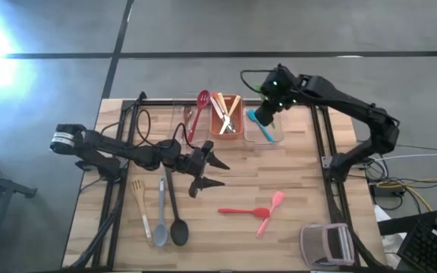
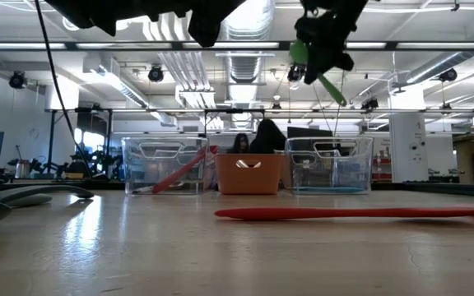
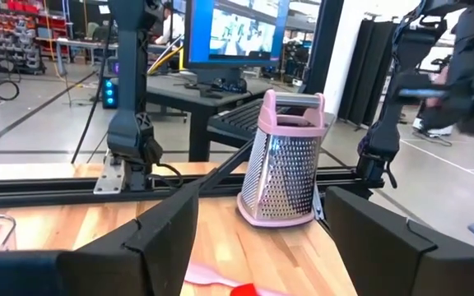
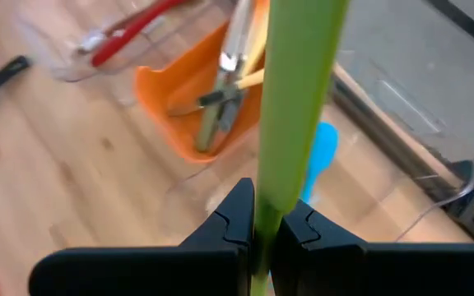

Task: Pick & Place Kitchen Items
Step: Put the green spatula into the right transparent bin

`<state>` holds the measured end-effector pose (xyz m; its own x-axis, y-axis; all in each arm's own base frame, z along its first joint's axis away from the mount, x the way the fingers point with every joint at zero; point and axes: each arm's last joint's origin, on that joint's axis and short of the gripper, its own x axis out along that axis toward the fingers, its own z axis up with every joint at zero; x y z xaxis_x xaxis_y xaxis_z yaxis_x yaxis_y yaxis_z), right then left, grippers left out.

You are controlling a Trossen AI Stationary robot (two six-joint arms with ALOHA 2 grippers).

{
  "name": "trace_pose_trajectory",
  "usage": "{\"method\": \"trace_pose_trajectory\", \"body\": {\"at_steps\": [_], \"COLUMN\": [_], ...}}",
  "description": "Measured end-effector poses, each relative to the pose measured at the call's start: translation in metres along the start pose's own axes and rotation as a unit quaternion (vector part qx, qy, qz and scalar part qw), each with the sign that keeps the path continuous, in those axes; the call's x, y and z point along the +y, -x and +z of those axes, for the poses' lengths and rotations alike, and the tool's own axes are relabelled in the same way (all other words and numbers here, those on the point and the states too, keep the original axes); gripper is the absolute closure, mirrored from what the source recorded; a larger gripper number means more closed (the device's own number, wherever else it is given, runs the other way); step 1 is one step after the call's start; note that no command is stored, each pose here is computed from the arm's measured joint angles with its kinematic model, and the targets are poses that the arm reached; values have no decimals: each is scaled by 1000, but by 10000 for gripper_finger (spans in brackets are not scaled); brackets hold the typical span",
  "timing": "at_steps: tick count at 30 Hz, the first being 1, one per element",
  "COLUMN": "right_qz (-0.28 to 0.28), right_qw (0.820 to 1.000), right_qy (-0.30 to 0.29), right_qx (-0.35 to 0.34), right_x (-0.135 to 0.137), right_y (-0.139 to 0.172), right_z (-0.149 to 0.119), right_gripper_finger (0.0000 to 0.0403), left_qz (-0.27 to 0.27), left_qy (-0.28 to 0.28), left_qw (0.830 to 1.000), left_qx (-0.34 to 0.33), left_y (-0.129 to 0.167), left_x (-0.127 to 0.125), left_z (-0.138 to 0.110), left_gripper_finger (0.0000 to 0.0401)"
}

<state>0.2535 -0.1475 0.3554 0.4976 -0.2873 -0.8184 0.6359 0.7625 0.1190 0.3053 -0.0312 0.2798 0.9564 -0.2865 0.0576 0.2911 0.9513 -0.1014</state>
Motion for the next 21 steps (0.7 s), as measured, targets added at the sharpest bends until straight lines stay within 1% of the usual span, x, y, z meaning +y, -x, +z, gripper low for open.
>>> {"method": "trace_pose_trajectory", "body": {"at_steps": [5,13,18,21], "right_qz": [-10,-31,-22,-5], "right_qw": [999,989,984,981], "right_qy": [-3,-7,-6,-12], "right_qx": [34,146,175,194], "right_x": [-19,-43,-47,-49], "right_y": [-27,-74,-101,-117], "right_z": [15,31,35,34], "right_gripper_finger": [394,394,394,394], "left_qz": [1,1,3,3], "left_qy": [6,8,11,11], "left_qw": [1000,1000,1000,1000], "left_qx": [4,10,18,22], "left_y": [0,0,0,0], "left_x": [0,0,1,0], "left_z": [-1,-2,-3,-4], "left_gripper_finger": [133,133,133,133]}}
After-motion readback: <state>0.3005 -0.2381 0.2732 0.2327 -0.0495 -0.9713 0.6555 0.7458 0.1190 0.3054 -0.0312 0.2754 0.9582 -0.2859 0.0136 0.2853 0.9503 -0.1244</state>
